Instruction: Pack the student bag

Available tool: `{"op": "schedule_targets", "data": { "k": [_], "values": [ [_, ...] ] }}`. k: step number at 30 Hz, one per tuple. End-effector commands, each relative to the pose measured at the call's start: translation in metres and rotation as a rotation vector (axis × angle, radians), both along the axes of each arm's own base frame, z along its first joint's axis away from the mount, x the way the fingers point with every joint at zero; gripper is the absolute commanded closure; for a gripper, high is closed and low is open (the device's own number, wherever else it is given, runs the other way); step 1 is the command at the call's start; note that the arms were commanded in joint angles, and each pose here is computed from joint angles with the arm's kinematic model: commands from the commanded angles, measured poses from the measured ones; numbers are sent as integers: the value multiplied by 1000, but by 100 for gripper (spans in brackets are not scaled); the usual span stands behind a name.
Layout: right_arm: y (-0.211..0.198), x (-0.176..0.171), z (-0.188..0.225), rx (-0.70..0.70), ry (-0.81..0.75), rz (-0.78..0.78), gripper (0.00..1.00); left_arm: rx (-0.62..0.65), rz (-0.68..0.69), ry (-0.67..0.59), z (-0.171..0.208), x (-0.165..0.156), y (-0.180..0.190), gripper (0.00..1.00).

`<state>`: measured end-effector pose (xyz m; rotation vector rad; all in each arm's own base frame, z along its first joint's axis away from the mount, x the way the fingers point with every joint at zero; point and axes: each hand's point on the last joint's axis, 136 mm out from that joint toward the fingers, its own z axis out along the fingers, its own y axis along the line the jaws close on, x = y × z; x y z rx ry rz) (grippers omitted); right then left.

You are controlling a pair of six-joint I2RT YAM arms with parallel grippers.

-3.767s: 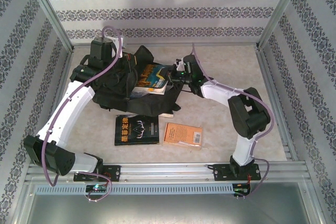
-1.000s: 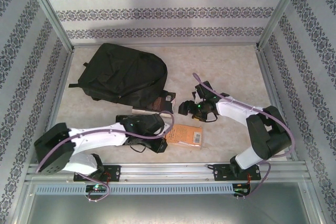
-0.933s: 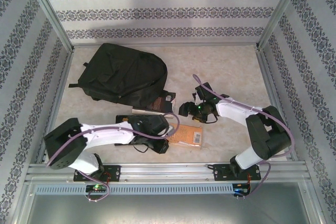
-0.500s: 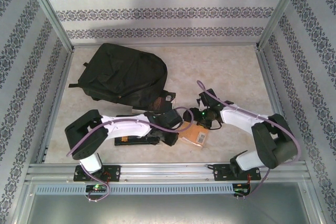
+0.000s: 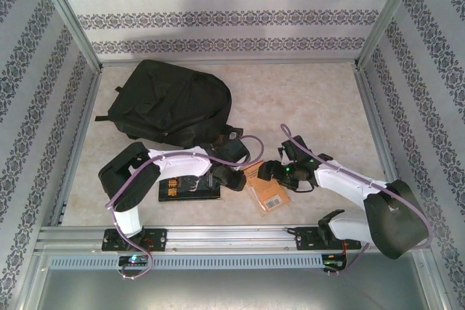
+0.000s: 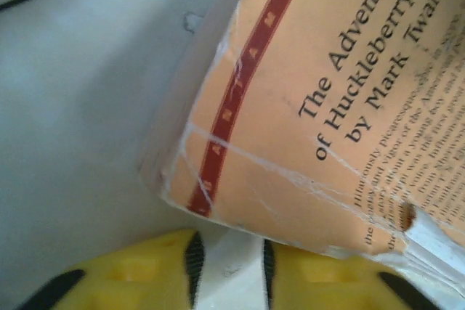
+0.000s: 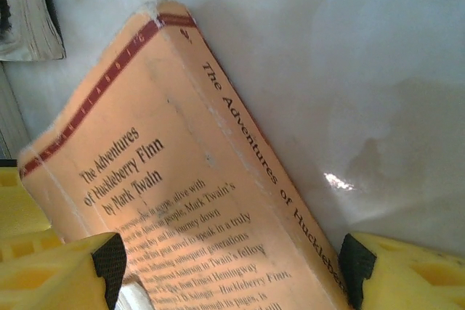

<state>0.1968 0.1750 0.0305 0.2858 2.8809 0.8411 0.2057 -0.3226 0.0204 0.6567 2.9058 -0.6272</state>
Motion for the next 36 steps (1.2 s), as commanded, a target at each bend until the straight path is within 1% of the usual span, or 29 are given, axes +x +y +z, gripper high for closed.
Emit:
{"op": "schedule_targets", "data": {
  "k": [1, 4, 6, 8, 10, 12, 14, 16, 20, 22, 24, 26, 30, 33, 36],
  "values": [
    [16, -16, 0, 108, 64, 23, 21, -74, 21, 23, -1, 7, -11, 55],
    [16, -13, 6, 135, 42, -8, 21, -122, 31, 45, 7, 9, -21, 45],
    [13, -11, 7, 135, 37, -44, 22, -161, 57, 56, 14, 14, -24, 41],
    [11, -10, 8, 154, 32, -89, 22, -199, 99, 62, 20, 21, -24, 39],
    [9, -9, 8, 174, 28, -121, 23, -235, 140, 79, 23, 26, -21, 38],
    [4, -10, 7, 164, 22, -149, 24, -247, 175, 86, 25, 30, -15, 39],
    [0, -8, 8, 166, 13, -178, 25, -252, 204, 91, 26, 31, -7, 41],
    [-7, -15, 0, 159, 27, -203, 26, -261, 228, 98, 28, 30, 0, 43],
    [-10, -16, 2, 159, 15, -208, 27, -307, 269, 130, 34, 24, 11, 48],
    [-9, -17, 3, 158, 15, -201, 27, -323, 281, 134, 37, 21, 14, 49],
    [-8, -17, 2, 156, 16, -194, 28, -364, 289, 142, 42, 20, 10, 47],
    [-7, -17, 1, 158, 21, -188, 29, -414, 298, 172, 44, 21, 2, 41],
    [0, -18, 0, 168, 29, -167, 31, -504, 334, 233, 45, 27, -16, 35],
    [6, -19, 2, 175, 25, -143, 33, -532, 354, 257, 41, 33, -24, 36],
    [7, -19, 2, 177, 22, -143, 37, -529, 365, 263, 36, 38, -28, 38]
  ]
}}
